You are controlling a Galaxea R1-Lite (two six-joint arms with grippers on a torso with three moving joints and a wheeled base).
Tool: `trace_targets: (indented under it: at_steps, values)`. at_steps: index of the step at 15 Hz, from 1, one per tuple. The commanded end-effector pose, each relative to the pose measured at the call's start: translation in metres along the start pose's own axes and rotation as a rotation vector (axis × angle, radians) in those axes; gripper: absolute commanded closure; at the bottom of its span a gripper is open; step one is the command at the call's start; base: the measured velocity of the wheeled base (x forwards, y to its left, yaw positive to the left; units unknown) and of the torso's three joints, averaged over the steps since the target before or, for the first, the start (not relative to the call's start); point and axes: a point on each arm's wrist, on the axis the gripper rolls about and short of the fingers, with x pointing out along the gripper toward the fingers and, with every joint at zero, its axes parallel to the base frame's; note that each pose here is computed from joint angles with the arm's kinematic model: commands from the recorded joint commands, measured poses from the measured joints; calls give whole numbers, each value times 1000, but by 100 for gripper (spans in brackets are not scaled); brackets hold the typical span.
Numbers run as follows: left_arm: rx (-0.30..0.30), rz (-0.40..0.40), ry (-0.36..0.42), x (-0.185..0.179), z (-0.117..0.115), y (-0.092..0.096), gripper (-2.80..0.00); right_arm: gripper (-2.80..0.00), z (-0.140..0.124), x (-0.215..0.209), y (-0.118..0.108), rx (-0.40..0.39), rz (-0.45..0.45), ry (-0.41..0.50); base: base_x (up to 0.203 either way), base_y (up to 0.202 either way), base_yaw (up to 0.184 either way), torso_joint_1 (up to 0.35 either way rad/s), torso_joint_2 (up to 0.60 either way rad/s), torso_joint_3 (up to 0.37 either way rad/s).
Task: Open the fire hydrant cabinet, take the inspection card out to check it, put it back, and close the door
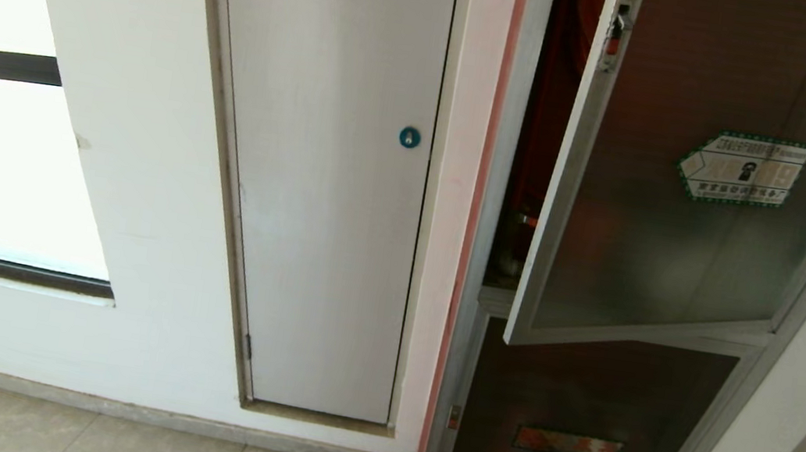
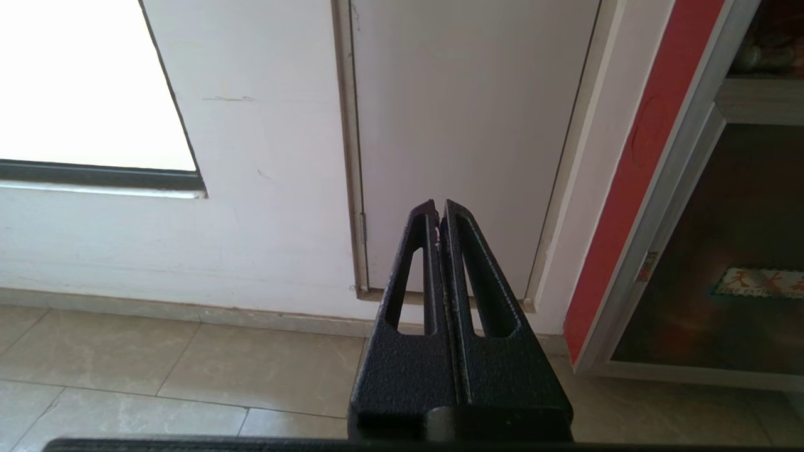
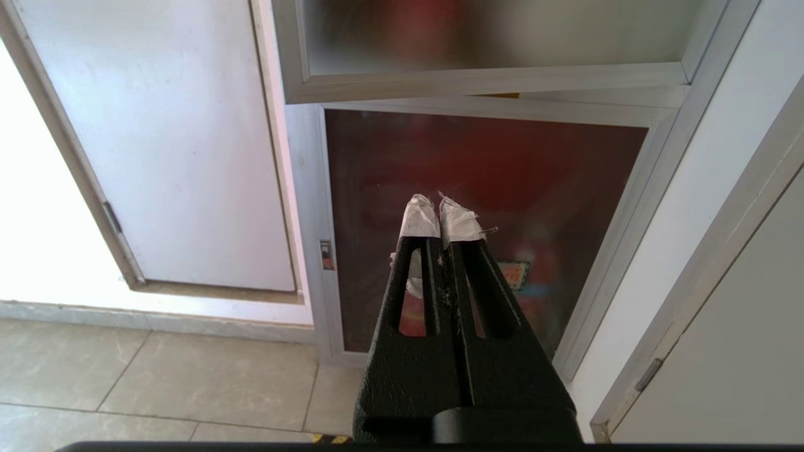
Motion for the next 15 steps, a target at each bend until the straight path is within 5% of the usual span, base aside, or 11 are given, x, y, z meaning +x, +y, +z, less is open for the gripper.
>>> trace_targets:
  at_steps: [1,5,15]
  values:
    - [0,0,-1,0,0,0,0,0,0,0,0,0,0,0,0,0,0,0,0,0]
    - [0,0,-1,0,0,0,0,0,0,0,0,0,0,0,17,0,0,1,-1,1]
    - [0,1,0,0,0,0,0,0,0,0,0,0,0,0,192,0,-1,3,1,3]
